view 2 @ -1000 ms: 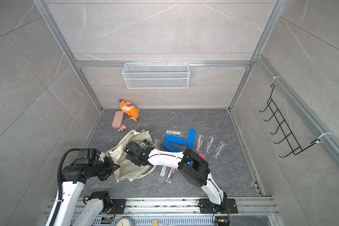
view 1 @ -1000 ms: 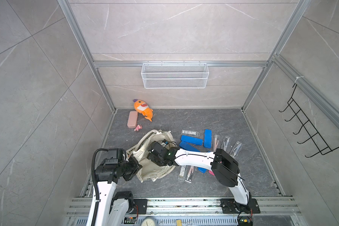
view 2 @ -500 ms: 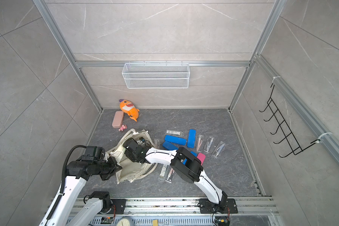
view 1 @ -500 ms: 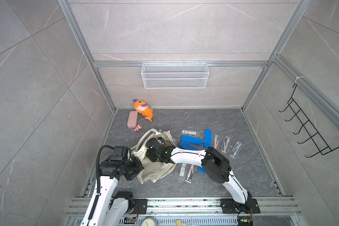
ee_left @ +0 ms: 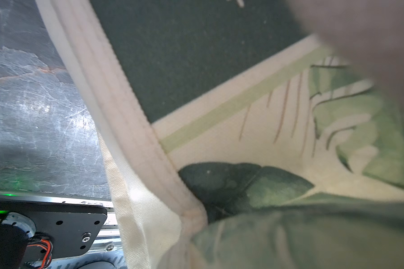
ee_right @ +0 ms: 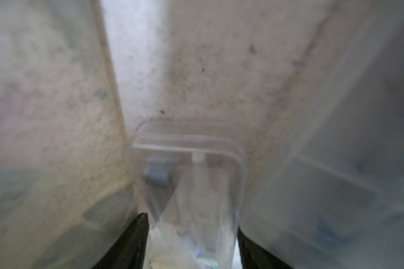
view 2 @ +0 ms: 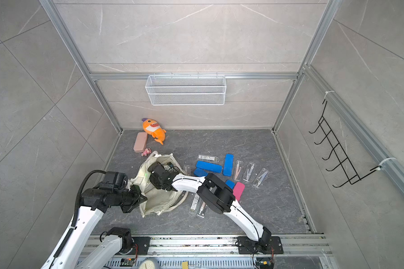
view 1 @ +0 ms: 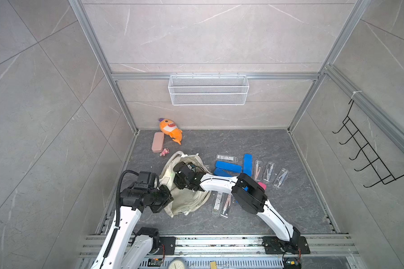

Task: Take out the compass set from the canvas bag
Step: Pick up the compass set from the canvas bag.

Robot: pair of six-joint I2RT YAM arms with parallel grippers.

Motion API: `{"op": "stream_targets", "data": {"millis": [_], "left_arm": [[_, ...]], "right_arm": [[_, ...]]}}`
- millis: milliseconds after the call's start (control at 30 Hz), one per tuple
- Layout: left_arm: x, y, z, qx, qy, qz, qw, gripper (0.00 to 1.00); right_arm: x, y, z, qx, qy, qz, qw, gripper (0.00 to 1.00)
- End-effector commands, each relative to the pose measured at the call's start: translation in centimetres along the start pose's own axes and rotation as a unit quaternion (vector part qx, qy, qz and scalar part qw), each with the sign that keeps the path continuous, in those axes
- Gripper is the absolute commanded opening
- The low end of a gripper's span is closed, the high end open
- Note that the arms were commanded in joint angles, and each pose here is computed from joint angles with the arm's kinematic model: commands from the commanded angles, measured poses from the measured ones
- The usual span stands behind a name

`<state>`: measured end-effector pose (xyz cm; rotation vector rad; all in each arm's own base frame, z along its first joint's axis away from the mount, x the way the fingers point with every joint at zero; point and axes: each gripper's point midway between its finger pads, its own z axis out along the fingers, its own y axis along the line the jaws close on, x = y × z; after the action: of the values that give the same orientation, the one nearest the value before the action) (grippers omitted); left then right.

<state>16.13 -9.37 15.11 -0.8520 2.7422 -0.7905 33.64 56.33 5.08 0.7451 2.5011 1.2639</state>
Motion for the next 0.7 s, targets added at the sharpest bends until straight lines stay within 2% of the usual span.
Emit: {"op": "stream_targets", "data": {"millis": [0, 333, 567, 667], "left_arm": [[0.8, -0.4, -0.6, 0.005, 0.014, -0.004, 1.0, 0.0], [0.8, 0.0, -0.1, -0.002, 0.017, -0.01, 1.0, 0.0], [0.8, 0.3, 0.0, -0.004, 0.014, -0.017, 1.0, 0.0], [0.7, 0.2, 0.0, -0.004, 0.013, -0.017, 1.0, 0.0]], "right_arm": [[-0.2, -1.2, 1.5, 0.006, 0.001, 0.009, 1.0, 0.58], [-0.1, 1.0, 1.6, -0.018, 0.024, -0.044, 0.999, 0.38], [0.7, 5.1, 0.8, -0.099, 0.049, -0.073, 0.991, 0.29], [1.2, 6.5, 0.1, -0.113, 0.061, -0.091, 0.988, 0.26]]}}
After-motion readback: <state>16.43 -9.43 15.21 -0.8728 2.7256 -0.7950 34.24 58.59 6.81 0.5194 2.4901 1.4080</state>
